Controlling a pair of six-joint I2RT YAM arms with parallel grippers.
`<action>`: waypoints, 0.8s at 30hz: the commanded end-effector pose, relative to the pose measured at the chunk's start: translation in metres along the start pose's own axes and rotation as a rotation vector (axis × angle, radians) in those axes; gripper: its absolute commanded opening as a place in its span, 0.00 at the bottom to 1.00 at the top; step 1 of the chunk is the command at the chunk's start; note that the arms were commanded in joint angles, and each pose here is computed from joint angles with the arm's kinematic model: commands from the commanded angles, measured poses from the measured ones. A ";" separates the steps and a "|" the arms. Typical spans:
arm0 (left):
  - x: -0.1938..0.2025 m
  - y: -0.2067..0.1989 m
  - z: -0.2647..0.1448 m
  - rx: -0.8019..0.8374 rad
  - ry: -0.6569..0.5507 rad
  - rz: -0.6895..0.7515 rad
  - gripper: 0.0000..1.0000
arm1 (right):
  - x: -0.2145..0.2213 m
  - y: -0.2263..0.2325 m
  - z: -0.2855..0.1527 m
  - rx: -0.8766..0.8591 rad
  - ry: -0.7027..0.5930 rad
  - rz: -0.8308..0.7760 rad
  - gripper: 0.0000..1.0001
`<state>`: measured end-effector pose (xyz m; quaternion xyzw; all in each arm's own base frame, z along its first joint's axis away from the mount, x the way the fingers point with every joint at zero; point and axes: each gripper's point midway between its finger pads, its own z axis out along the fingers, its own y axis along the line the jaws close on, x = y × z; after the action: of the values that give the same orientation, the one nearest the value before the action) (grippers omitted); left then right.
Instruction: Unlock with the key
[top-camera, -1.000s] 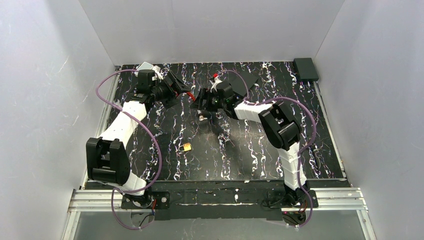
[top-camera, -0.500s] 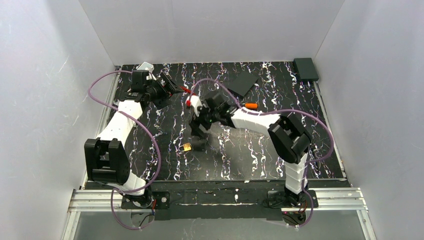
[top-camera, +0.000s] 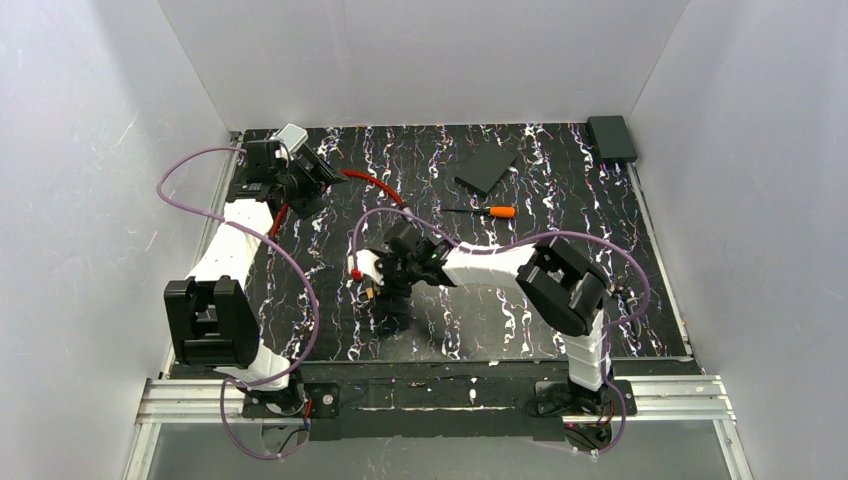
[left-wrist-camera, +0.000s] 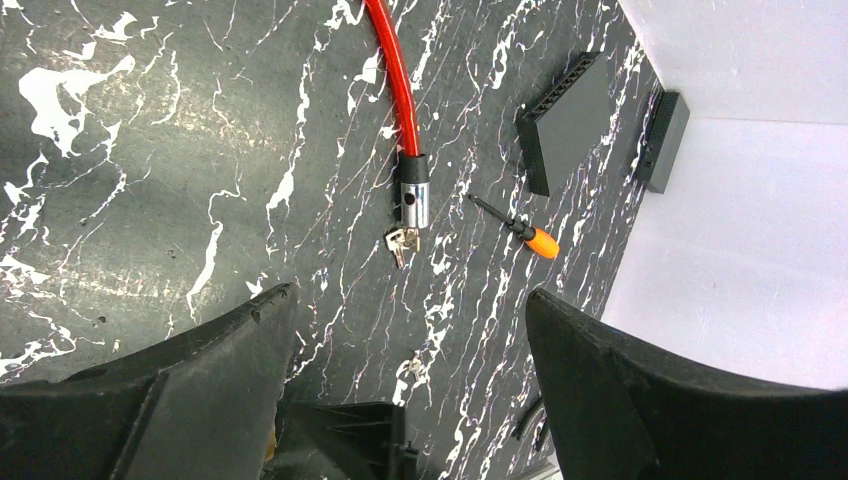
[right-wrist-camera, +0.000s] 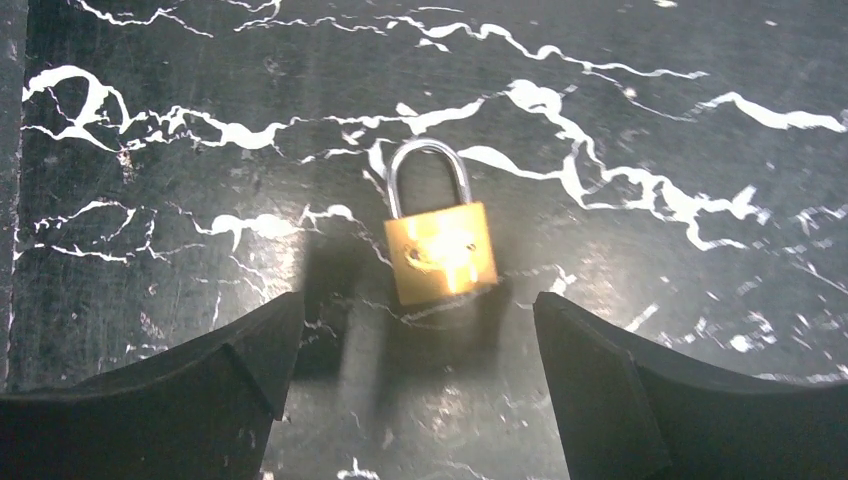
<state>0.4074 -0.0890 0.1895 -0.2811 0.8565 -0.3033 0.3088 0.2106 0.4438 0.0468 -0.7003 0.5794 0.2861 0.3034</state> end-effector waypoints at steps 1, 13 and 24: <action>-0.012 -0.010 -0.014 0.032 -0.027 -0.009 0.81 | -0.018 -0.005 0.015 0.024 -0.027 -0.106 0.91; -0.016 -0.007 -0.015 0.033 -0.029 -0.028 0.79 | -0.004 -0.015 0.039 0.041 0.017 -0.106 0.76; -0.019 -0.006 -0.017 0.036 -0.034 -0.037 0.79 | 0.034 -0.022 0.030 0.019 0.117 -0.009 0.60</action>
<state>0.4093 -0.0768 0.1915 -0.3007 0.8480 -0.3103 0.3068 0.2136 0.4758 0.0331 -0.7194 0.5553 0.2804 0.3090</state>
